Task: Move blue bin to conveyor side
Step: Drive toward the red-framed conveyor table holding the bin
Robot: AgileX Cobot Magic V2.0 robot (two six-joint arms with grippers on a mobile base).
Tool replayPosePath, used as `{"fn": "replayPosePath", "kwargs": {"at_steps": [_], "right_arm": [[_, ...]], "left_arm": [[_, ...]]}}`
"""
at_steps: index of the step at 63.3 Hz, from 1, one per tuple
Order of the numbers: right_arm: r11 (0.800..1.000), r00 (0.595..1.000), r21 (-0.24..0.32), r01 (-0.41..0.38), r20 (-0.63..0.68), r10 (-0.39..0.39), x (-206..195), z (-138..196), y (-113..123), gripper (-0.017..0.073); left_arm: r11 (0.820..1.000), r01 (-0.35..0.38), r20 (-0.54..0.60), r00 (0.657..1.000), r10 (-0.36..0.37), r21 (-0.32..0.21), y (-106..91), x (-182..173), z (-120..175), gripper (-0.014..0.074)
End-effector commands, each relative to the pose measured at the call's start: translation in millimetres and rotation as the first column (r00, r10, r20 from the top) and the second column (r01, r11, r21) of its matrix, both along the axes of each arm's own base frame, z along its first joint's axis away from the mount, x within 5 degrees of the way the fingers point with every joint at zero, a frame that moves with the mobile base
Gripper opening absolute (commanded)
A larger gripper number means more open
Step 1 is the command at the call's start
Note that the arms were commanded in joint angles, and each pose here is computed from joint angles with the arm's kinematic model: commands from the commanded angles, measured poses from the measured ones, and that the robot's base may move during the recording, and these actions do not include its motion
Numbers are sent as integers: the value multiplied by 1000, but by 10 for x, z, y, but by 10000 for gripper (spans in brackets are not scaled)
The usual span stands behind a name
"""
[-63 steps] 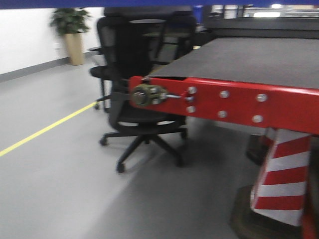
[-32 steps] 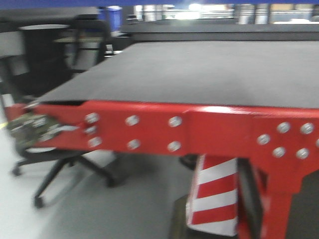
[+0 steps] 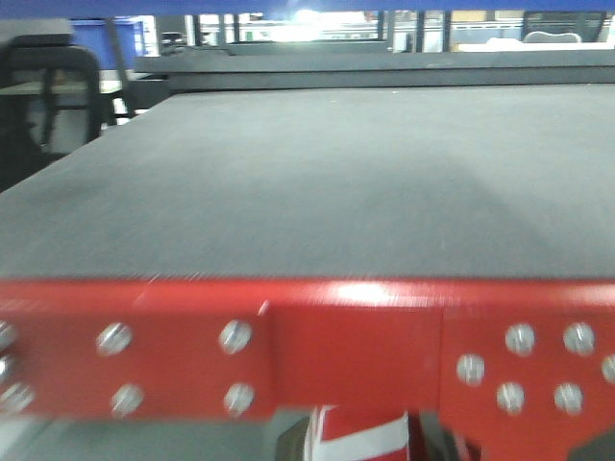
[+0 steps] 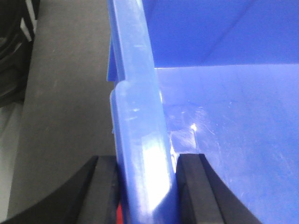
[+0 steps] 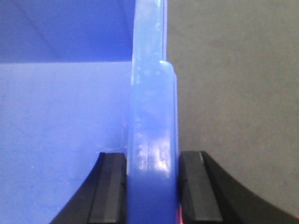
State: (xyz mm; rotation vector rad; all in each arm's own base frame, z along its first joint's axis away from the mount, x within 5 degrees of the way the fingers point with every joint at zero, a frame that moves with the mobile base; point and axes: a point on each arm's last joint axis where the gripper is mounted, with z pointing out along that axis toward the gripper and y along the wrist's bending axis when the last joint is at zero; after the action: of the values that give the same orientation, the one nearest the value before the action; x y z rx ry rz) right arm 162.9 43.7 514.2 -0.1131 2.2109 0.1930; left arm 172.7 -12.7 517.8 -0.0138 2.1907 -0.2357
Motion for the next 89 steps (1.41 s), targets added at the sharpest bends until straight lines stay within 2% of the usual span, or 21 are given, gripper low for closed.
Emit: {"fn": "replayPosePath", "kwargs": {"at_steps": [1,89], "right_arm": [[999,990,-18,42,136,-39,-35,143,-79,-79],[999,990,-18,42,136,-39,-35,143,-79,-79]], "left_arm": [[1000,-14,117,993,11,24,20,-47,129,-20],[1000,-13,103,995,11,24,21,10,105,-20]]}}
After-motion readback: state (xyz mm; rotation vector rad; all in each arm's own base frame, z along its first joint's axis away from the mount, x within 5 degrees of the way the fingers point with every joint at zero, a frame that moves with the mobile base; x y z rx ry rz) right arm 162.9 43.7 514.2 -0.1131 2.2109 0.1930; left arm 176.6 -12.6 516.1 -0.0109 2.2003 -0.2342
